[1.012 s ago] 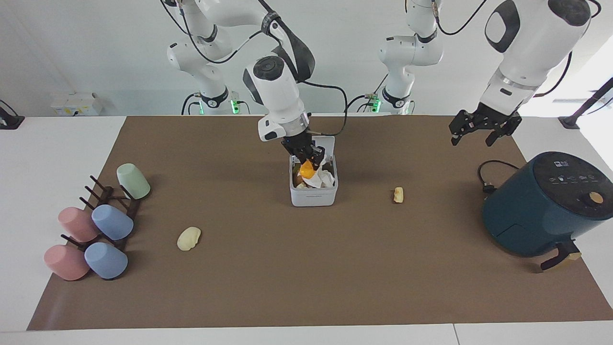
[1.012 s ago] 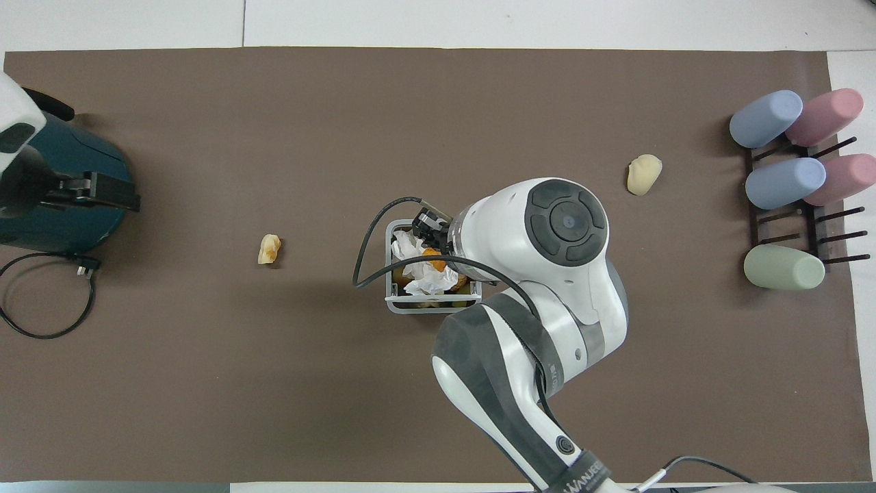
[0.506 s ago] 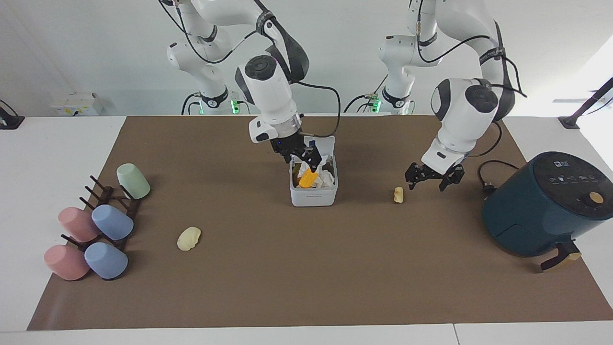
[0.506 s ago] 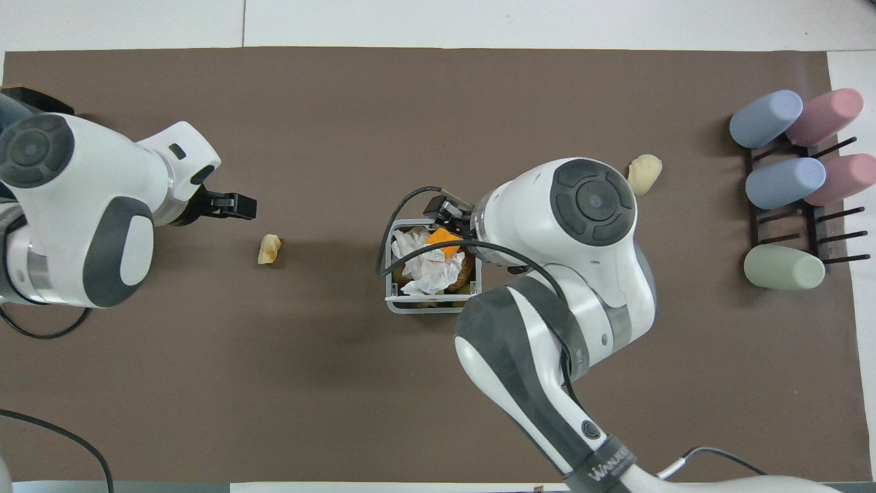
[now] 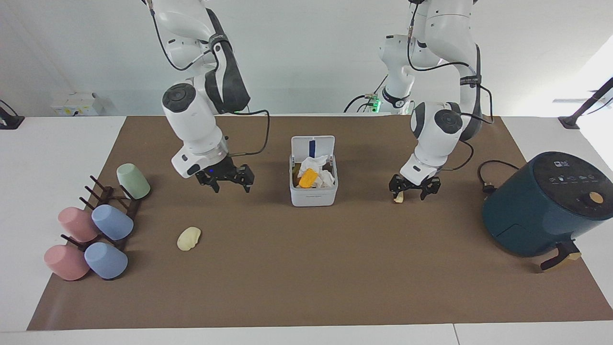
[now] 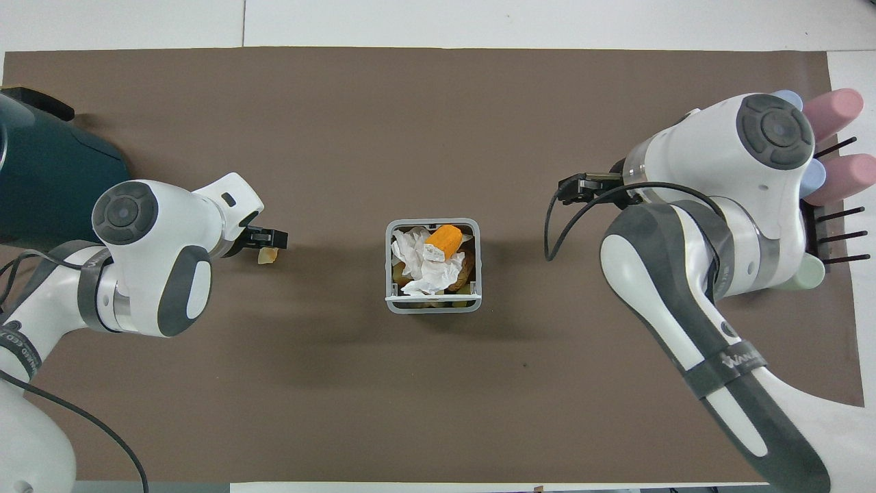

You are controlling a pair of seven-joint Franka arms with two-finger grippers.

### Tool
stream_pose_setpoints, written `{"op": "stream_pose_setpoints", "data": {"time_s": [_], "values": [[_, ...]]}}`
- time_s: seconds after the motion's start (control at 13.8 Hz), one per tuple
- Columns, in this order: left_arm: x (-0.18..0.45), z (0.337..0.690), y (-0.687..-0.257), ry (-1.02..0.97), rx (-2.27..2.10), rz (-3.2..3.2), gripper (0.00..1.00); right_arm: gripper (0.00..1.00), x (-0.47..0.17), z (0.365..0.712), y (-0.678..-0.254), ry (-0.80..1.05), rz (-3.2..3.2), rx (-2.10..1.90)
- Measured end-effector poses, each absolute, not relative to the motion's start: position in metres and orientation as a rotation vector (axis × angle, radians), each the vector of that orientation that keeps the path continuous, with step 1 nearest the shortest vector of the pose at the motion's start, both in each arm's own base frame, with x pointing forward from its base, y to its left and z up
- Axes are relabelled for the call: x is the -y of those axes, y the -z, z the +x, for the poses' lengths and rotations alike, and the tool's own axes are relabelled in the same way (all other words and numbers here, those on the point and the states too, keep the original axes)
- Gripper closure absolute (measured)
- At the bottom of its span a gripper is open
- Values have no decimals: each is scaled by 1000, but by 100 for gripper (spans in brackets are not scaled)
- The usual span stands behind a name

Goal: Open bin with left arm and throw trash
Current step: 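Carry the tan piece over the bin and open the left gripper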

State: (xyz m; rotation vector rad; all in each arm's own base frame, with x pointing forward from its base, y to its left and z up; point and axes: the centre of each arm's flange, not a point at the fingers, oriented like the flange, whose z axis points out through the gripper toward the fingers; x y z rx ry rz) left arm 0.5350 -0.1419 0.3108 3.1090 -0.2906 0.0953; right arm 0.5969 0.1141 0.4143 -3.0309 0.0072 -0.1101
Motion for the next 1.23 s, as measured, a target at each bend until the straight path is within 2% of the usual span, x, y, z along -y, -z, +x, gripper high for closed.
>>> {"op": "stream_pose_setpoints", "data": {"time_s": [0.07, 0.36, 0.43, 0.58, 0.8, 0.94, 1.01, 1.08, 1.16, 1.23], "values": [[148, 531, -307, -97, 302, 3107, 27, 0, -94, 599, -406, 146, -3039, 79], [161, 528, -308, -127, 276, 3103, 77, 0, -47, 618, -374, 271, -3050, 109], [165, 528, -312, -142, 271, 3099, 86, 0, -42, 625, -366, 280, -3052, 92], [182, 531, -333, -194, 219, 3086, 94, 0, -21, 639, -348, 326, -3054, 24], [229, 531, -404, -176, 116, 3076, 94, 2, -5, 651, -314, 377, -3057, -35], [266, 528, -455, -179, 54, 3062, 94, 5, -9, 654, -305, 377, -3054, -53], [284, 523, -467, -192, 30, 3051, 94, 6, -11, 655, -305, 378, -3053, -52], [303, 515, -472, -201, 1, 3037, 94, 15, -12, 655, -306, 379, -3051, -52], [322, 506, -472, -206, -25, 3020, 94, 15, -12, 655, -306, 379, -3051, -51], [340, 497, -470, -208, -38, 2995, 94, 22, -13, 655, -306, 378, -3051, -50]]}}
